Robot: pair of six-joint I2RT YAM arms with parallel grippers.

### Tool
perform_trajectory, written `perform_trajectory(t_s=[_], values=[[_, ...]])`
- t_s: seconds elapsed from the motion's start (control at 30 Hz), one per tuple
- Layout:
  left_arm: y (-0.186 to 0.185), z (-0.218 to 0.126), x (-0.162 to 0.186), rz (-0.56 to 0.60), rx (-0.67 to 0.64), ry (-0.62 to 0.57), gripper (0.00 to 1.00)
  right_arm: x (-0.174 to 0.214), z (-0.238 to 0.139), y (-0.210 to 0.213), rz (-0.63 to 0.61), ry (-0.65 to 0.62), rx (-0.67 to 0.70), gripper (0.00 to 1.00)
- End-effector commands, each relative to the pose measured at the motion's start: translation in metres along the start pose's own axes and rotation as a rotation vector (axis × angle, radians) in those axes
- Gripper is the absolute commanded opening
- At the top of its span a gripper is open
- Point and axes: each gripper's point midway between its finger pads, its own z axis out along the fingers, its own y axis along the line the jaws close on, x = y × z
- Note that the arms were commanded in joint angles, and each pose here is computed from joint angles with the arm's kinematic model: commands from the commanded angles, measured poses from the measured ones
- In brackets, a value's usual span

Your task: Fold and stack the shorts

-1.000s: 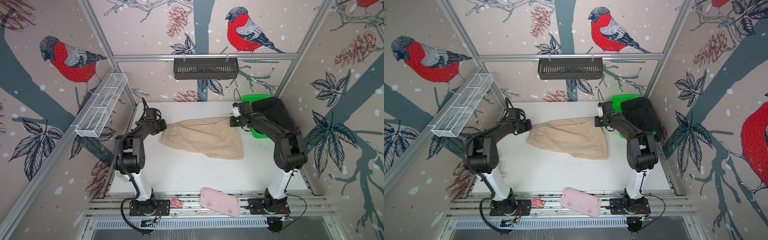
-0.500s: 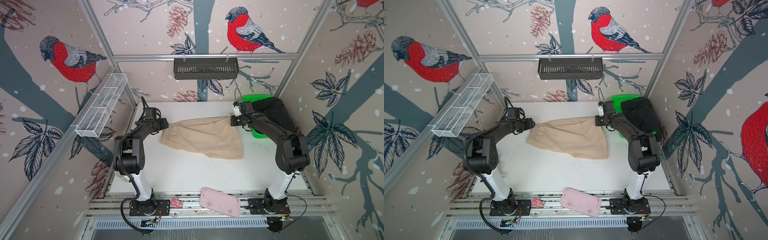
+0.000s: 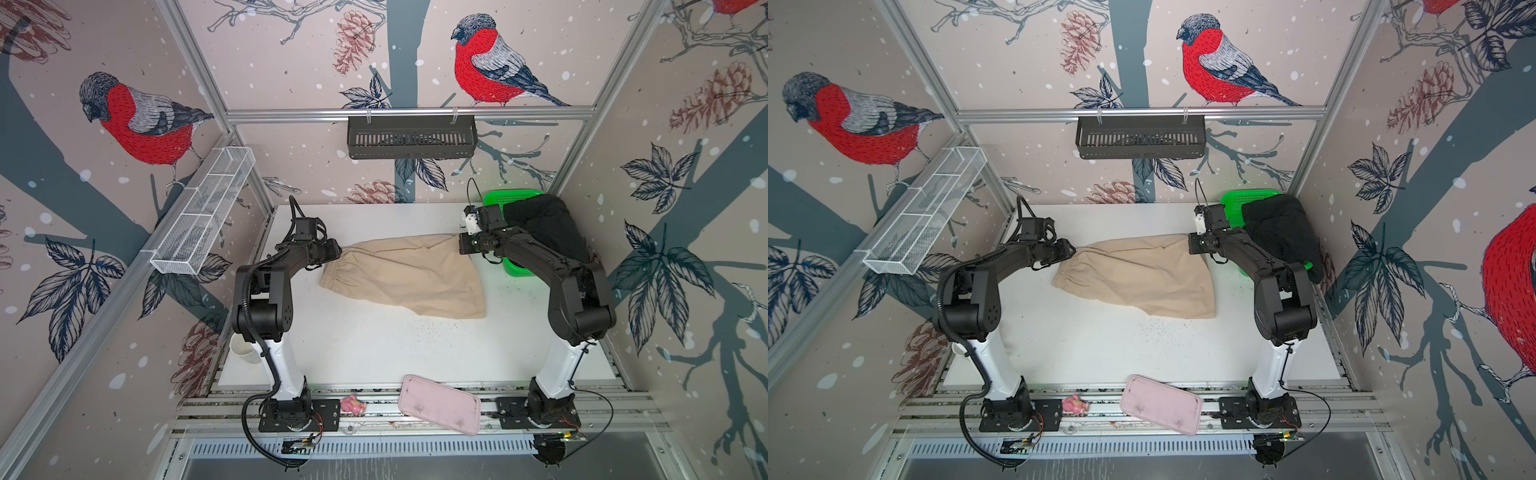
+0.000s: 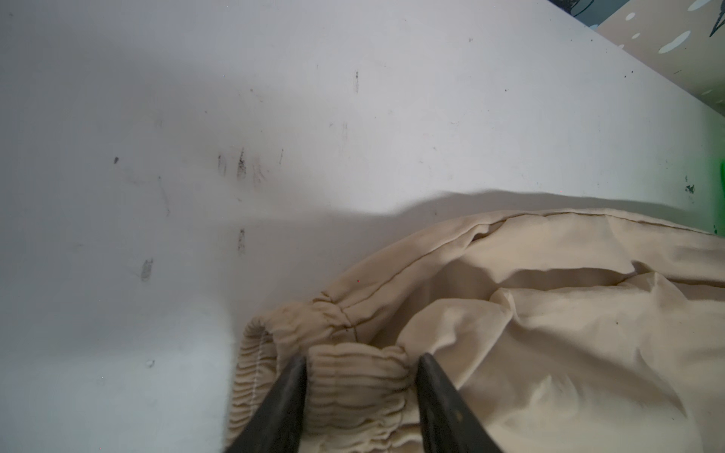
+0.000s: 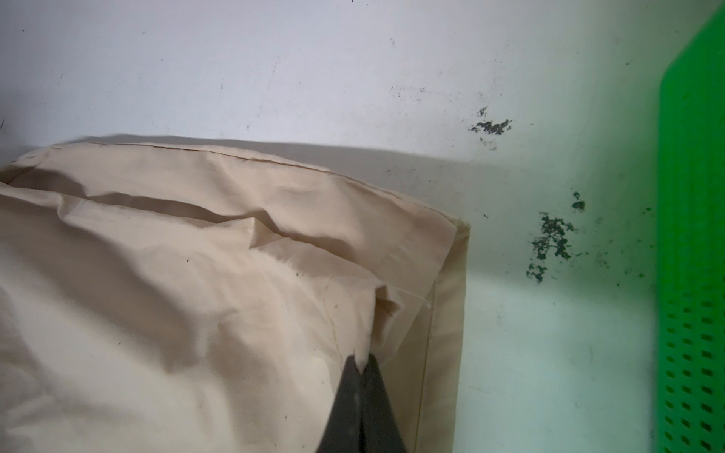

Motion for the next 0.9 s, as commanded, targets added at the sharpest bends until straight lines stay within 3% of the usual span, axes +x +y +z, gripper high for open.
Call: perform_trajectory(t_s=[0.0, 0.23, 0.37, 0.5, 0.6, 0.63, 0.87], values=[[0.003, 0.003, 0.0, 0.013, -0.01, 0.001, 0.56, -0.004, 0.0, 0.003, 0.004, -0.019, -0.014, 0.02], [0.002, 0.009, 0.001, 0.013, 0.007, 0.004, 0.57, -0.002, 0.0, 0.003, 0.005, -0.018, -0.012, 0.02], [0.0, 0.016, 0.006, 0.003, 0.033, 0.016, 0.52, -0.001, 0.002, 0.002, 0.008, -0.016, -0.013, 0.03], [-0.004, 0.015, 0.007, -0.001, 0.055, 0.016, 0.34, 0.0, 0.003, 0.003, 0.007, -0.019, -0.015, 0.02], [-0.008, 0.012, 0.004, 0.003, 0.067, 0.007, 0.05, 0.001, 0.004, 0.002, 0.008, -0.019, -0.015, 0.03], [-0.008, 0.011, 0.004, 0.004, 0.068, 0.007, 0.0, 0.0, 0.004, 0.002, 0.008, -0.022, -0.013, 0.03], [-0.008, -0.005, -0.002, 0.005, 0.038, -0.02, 0.0, -0.005, -0.002, -0.001, -0.01, -0.035, 0.009, 0.02]])
